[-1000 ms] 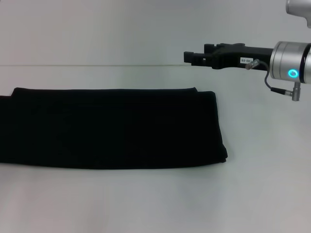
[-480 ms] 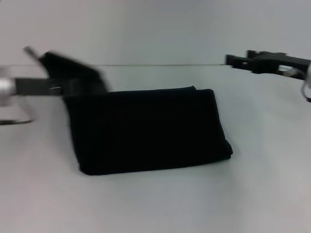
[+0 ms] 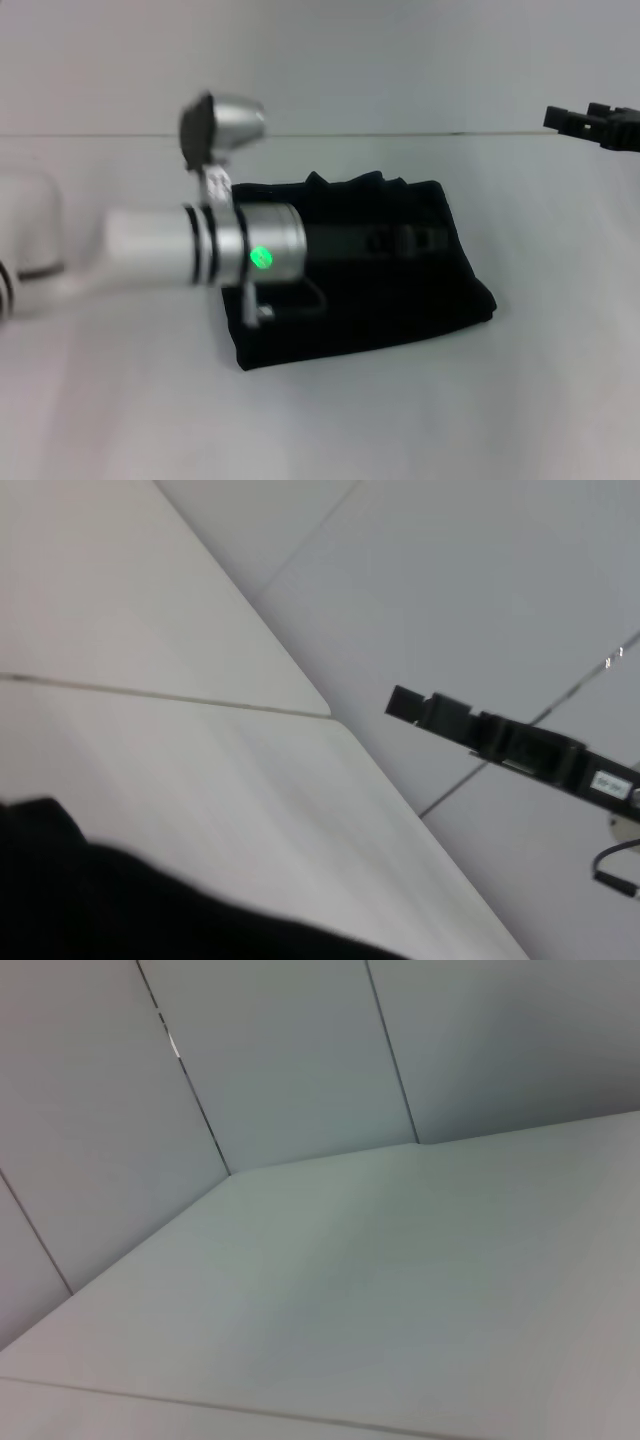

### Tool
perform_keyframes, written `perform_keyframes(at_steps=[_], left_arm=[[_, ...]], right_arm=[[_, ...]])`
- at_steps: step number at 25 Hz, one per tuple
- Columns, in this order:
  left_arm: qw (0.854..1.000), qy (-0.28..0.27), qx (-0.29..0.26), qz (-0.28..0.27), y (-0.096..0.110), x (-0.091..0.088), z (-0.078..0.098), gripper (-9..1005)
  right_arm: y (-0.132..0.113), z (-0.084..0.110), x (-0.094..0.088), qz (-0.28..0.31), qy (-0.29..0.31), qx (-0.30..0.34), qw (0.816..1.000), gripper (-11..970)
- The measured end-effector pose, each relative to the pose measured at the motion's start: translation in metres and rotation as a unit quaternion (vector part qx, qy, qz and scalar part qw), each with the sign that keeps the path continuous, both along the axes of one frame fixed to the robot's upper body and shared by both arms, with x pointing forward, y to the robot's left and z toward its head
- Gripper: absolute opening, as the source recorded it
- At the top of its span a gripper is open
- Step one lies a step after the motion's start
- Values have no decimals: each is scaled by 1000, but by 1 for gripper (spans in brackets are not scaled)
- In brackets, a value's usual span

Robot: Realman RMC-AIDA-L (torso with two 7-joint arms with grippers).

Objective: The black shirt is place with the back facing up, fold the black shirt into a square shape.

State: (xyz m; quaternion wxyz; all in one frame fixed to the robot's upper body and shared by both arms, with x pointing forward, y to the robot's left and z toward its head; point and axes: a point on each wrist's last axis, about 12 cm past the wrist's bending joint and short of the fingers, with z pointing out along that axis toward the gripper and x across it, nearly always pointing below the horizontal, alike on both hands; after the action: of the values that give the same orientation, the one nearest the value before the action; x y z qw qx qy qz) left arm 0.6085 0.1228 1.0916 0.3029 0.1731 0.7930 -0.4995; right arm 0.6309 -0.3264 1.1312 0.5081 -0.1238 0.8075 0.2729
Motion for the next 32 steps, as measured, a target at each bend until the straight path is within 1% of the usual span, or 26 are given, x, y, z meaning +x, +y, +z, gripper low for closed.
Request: perform_keyframes(at_steps=[2, 4, 5, 9, 11, 13, 16, 18, 20, 21, 23, 25, 28, 30, 32], left_arm=[[1000, 4, -9, 17, -9, -11, -16, 24], [999, -3, -17, 32, -11, -14, -22, 24], [999, -4, -24, 38, -12, -16, -24, 59], [999, 2, -35, 39, -14, -20, -26, 198], [998, 1, -50, 28, -15, -22, -22, 235], [997, -9, -70, 12, -7, -23, -16, 272], [996, -36, -86, -4, 18, -27, -10, 327], [994, -59, -89, -7, 43, -32, -7, 364], [994, -78, -80, -8, 64, -38, -6, 401], [994, -89, -67, -6, 78, -41, -6, 419], [993, -107, -43, -7, 102, -49, -7, 662], [992, -125, -24, -12, 122, -57, -7, 741], [989, -149, 2, -25, 142, -67, -4, 860], [987, -154, 22, -36, 150, -71, -3, 891], [986, -153, 38, -45, 153, -73, -5, 921]], right_arm=[[0, 0, 1, 1, 0, -2, 1000, 866], [2, 1, 2, 5, 0, -4, 1000, 866], [2, 1, 2, 7, 0, -5, 1000, 866], [8, 0, 2, 19, 10, -8, 1000, 865], [11, -1, 2, 29, 23, -7, 999, 865], [15, 1, 1, 46, 44, -6, 998, 865], [24, 6, 1, 84, 77, -5, 993, 851], [31, 9, 1, 105, 94, -2, 990, 842], [39, 11, 1, 121, 96, -1, 988, 832], [43, 11, 2, 127, 95, -1, 987, 828], [52, 11, 3, 140, 94, -5, 986, 818], [66, 11, 6, 160, 96, -18, 982, 809], [90, 12, 9, 195, 98, -48, 975, 795], [108, 12, 13, 212, 98, -74, 969, 786], [123, 11, 16, 221, 96, -95, 966, 776]])
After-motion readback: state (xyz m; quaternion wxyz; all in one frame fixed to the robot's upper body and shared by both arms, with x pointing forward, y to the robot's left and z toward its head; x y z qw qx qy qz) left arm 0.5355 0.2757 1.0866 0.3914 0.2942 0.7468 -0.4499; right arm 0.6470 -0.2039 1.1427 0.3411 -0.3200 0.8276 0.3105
